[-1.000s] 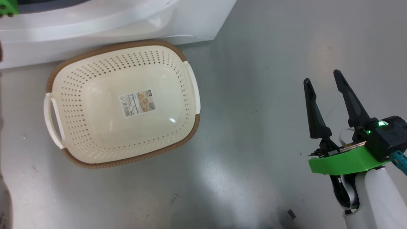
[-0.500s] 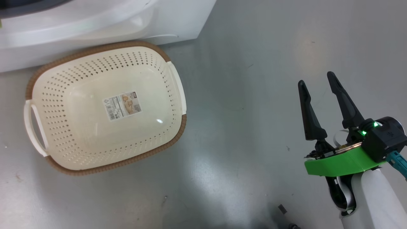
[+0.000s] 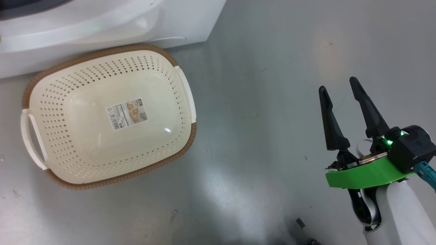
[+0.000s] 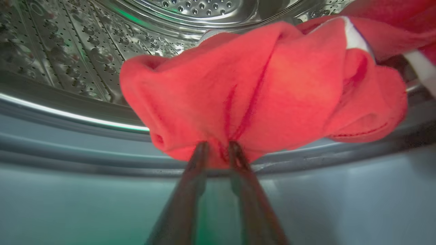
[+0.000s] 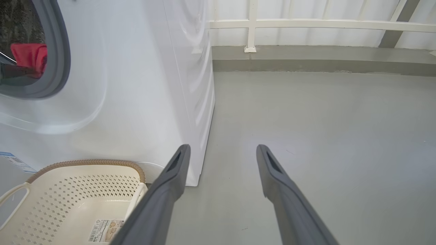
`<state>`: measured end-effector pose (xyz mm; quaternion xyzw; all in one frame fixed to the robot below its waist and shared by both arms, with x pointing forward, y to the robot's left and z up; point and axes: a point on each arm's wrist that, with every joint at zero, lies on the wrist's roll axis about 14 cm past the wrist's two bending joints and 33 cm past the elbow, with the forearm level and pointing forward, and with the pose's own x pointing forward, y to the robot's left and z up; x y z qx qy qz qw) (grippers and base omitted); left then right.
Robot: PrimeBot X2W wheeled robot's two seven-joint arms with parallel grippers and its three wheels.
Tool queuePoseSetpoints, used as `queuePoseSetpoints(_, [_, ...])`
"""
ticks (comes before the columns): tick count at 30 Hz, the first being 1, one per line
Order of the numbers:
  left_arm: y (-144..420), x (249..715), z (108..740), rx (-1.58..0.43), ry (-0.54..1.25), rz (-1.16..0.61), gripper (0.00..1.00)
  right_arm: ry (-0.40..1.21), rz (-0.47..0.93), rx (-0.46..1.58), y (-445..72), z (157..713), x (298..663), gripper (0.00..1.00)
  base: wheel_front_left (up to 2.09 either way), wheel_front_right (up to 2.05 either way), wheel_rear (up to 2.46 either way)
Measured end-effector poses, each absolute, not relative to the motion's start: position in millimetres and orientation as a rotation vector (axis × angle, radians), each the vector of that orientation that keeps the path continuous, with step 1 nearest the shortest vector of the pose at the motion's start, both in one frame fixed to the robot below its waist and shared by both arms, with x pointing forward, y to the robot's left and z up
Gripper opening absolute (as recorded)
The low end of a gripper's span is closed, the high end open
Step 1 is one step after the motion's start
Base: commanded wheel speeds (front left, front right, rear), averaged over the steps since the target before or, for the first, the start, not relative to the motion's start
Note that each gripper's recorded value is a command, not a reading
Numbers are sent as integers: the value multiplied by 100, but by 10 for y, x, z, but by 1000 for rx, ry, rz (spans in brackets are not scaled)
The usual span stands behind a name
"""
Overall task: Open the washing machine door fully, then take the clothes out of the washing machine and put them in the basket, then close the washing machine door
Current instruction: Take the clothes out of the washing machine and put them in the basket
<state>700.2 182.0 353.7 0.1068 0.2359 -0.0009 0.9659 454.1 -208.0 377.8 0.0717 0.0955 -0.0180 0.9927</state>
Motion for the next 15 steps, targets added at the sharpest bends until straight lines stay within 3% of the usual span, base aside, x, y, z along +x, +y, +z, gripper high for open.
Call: queuePoseSetpoints(15, [1741, 7060, 3735, 265, 373, -45, 0, 190, -33, 148, -2064, 3793, 4535, 100, 0, 0, 0])
